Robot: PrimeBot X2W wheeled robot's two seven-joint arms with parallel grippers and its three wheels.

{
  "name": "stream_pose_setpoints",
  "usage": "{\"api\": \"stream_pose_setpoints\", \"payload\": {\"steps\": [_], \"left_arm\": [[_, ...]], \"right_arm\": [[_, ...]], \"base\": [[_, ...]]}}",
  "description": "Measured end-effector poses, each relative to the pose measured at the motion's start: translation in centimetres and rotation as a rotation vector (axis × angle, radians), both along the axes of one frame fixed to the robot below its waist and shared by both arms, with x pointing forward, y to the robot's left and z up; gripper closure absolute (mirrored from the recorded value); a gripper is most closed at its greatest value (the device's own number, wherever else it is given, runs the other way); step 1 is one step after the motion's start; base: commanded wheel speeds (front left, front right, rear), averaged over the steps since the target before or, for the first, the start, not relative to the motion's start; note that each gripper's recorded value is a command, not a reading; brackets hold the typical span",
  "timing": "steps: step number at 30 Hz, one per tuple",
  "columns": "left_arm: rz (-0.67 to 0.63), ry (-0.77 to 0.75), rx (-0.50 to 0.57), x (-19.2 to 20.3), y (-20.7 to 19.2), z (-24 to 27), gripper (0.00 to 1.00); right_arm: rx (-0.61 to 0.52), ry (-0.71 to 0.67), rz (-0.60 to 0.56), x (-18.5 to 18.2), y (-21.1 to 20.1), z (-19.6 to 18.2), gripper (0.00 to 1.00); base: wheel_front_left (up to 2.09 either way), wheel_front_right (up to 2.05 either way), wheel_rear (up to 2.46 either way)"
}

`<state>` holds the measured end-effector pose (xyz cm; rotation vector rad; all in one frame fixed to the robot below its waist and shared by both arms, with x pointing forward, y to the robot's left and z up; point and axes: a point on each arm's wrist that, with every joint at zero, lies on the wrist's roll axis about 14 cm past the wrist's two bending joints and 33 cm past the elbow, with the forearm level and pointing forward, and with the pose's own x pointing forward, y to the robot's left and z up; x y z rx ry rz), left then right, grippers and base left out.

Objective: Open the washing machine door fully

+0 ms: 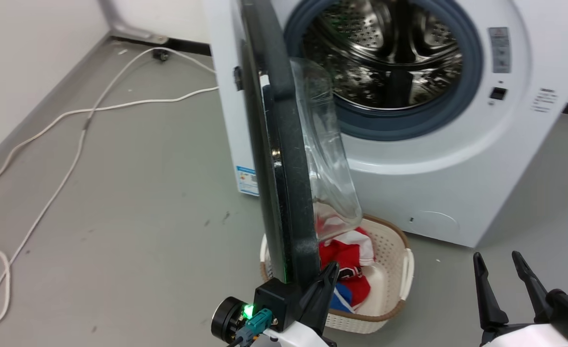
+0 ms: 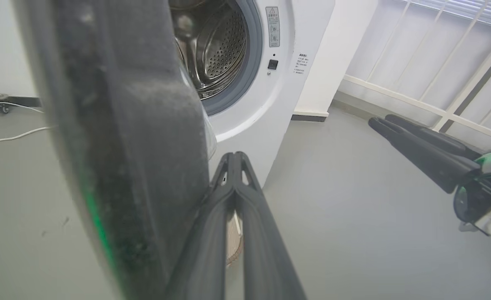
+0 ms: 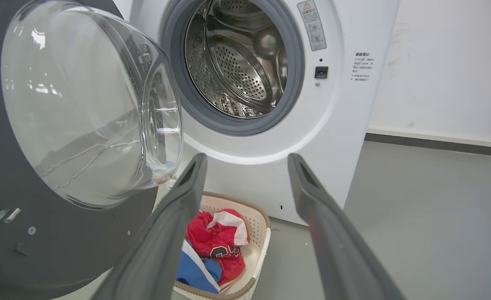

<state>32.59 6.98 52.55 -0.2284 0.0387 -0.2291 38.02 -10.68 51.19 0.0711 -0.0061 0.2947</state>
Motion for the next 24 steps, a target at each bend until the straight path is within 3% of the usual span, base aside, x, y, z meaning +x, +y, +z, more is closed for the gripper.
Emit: {"api": "stream_pose_setpoints", "payload": {"steps": [10,17,24], "left_arm": [[0.204,-0.027,-0.012,-1.3,5.5,0.6,1.0],[0.448,-0.023,-0.02,-2.7,12.7,0.4,1.0],[0.612,-0.017,0.003,-3.7,19.1,0.0,1.0]], "right_arm": [[-0.005,-0.006,0.133,1.4,4.7,0.1,0.0],[0.0,-0.008,0.2,1.9,7.2,0.2,0.0],[0.002,0.002,0.215,2.2,7.8,-0.2,0.0]], "base": [[0.0,0.0,0.0],[0.0,0.0,0.0],[0.0,0.0,0.0]]}}
